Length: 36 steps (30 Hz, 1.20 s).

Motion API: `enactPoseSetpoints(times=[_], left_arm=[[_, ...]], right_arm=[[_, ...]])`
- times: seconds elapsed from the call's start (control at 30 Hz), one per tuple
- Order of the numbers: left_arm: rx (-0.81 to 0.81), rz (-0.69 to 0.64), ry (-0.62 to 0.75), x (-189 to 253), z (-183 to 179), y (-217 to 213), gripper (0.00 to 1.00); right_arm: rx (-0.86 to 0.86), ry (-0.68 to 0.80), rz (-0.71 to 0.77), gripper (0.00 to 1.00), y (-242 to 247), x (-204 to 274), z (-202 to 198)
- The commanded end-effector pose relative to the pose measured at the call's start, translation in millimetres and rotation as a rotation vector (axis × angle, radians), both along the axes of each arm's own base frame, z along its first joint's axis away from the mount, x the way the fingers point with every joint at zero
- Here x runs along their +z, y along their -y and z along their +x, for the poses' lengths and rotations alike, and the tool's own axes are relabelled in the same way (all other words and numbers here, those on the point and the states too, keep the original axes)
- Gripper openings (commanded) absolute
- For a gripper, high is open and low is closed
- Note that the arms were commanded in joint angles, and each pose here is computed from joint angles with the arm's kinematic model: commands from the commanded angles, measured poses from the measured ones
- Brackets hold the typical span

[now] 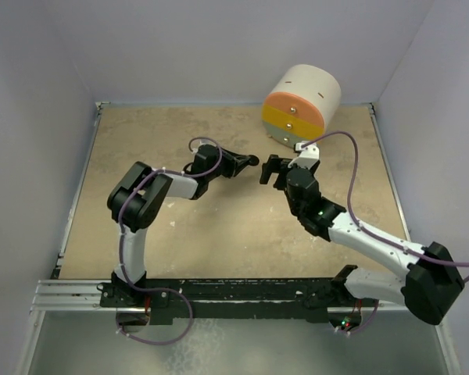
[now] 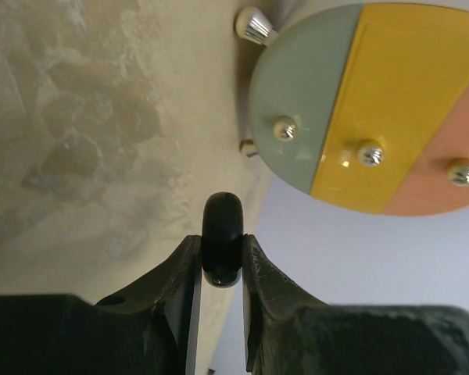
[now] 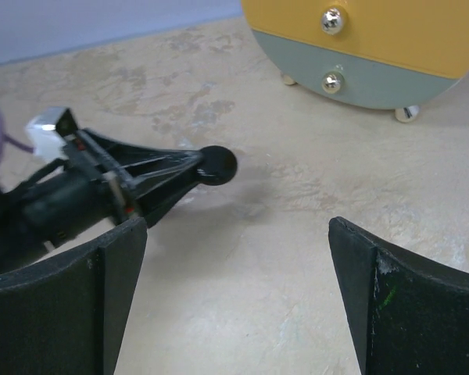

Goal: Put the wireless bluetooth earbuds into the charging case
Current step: Place the charging case at the center of the board, then reset both arms

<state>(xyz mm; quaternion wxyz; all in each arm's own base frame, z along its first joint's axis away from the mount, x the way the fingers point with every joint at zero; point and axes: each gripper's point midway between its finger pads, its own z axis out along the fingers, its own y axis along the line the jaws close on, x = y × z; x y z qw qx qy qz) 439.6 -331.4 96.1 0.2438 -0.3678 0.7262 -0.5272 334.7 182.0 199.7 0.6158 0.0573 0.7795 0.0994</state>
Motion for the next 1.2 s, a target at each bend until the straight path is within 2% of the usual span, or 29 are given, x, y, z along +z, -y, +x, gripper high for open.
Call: enactPoseSetpoints(times=[0.0, 0.3, 0.5, 0.7, 0.87, 1.17], left_arm=[[-0.04, 0.136, 0.096, 0.3, 21.0, 7.6, 0.0], [-0.063, 0.32, 0.092, -26.9, 41.2, 8.1, 0.0], [-0.077, 0.438, 0.081, -35.5, 45.7, 1.1, 0.3], [-0.083, 0.499, 0.078, -31.3, 45.0, -5.7, 0.52], [-0.058, 0.565, 0.123, 2.2, 42.3, -19.9, 0.59], [0.088, 0.668, 0.248, 107.9, 16.3, -77.2, 0.61]], right_arm=[[0.033, 0.004, 0.085, 1.0, 1.0, 15.3, -13.5], [0.058, 0.011, 0.123, 1.0, 3.9, 23.4, -24.5], [0.072, 0.012, 0.13, 1.0, 2.2, 24.7, -26.3], [0.08, 0.017, 0.139, 1.0, 1.1, 27.8, -27.0], [0.086, 0.028, 0.15, 1.0, 0.3, 31.6, -27.3], [0.051, 0.044, 0.183, 1.0, 6.0, 36.9, -27.2]])
